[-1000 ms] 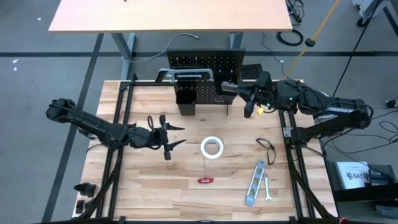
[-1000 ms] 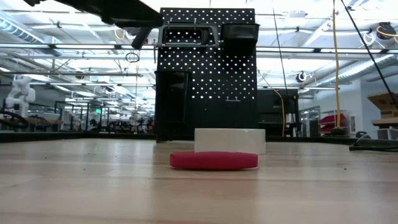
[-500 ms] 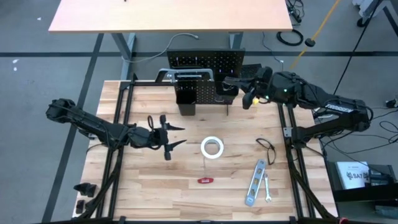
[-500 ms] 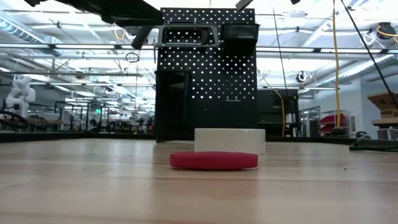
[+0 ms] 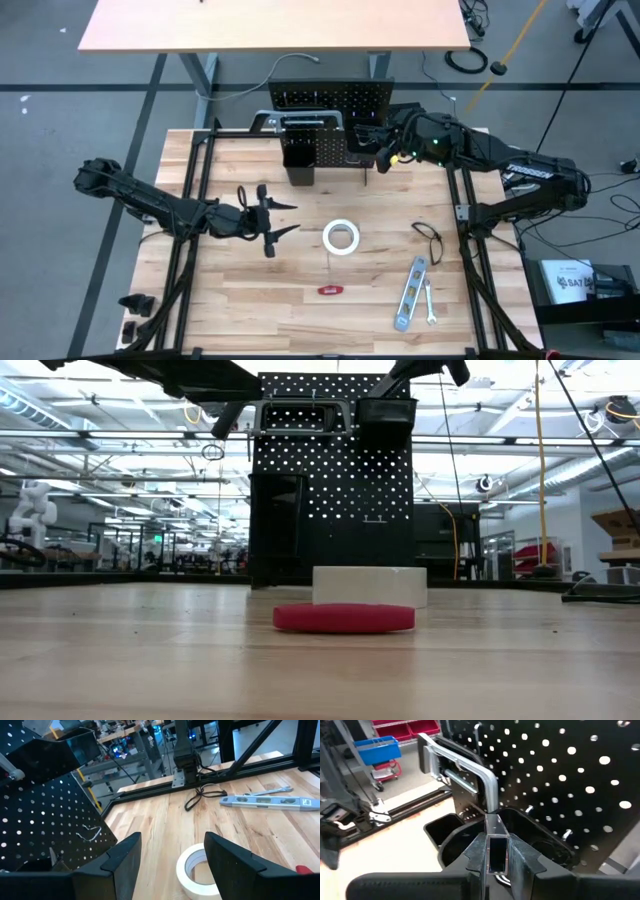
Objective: Hang tools onto peg board
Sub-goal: Put small black level into the right black tool bin
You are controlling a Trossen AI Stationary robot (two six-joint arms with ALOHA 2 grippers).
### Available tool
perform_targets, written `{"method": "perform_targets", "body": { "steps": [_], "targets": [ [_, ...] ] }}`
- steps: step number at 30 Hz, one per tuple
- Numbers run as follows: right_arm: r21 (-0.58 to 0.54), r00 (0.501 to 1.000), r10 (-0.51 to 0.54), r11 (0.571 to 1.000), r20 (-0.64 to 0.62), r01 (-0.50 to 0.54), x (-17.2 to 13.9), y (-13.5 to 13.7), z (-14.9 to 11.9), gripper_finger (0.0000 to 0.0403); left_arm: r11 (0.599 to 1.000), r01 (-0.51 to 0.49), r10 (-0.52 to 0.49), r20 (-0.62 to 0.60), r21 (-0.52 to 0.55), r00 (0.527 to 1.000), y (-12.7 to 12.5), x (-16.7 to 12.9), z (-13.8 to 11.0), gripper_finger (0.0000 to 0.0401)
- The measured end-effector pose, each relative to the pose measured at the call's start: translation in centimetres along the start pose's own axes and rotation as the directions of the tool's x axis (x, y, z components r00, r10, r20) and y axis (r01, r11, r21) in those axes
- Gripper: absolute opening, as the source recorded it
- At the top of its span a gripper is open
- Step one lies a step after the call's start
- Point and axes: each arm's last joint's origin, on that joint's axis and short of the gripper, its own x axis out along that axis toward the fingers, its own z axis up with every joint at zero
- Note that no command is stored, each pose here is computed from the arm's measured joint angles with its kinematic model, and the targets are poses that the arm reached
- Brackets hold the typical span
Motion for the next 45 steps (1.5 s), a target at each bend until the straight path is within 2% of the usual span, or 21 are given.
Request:
{"method": "perform_targets", "body": {
  "steps": [12,23,38,45],
  "targets": [
    [-0.016,1.0,-0.024,1.0,-0.017,0.024,0.4,-0.4,-0.1,0.0043,1.0,-0.001,0.001,0.0,-0.001,1.0,0.0,0.0,0.0,0.0221],
    [-0.035,0.998,-0.037,0.999,-0.06,0.035,2.1,0.1,-0.8,0.0044,1.0,-0.002,0.002,0.0,-0.003,1.0,0.0,0.0,0.0,0.0221],
    [-0.031,0.999,-0.034,0.999,-0.03,0.033,2.1,0.1,-0.5,0.0048,1.0,0.0,0.0,-0.012,0.003,1.0,0.0,0.0,-0.1,0.0221],
    [-0.011,1.0,-0.024,1.0,0.011,0.024,2.1,0.2,-0.1,0.0089,1.0,-0.001,0.001,-0.013,0.003,1.0,0.0,0.0,-0.1,0.0221]
  ]
}}
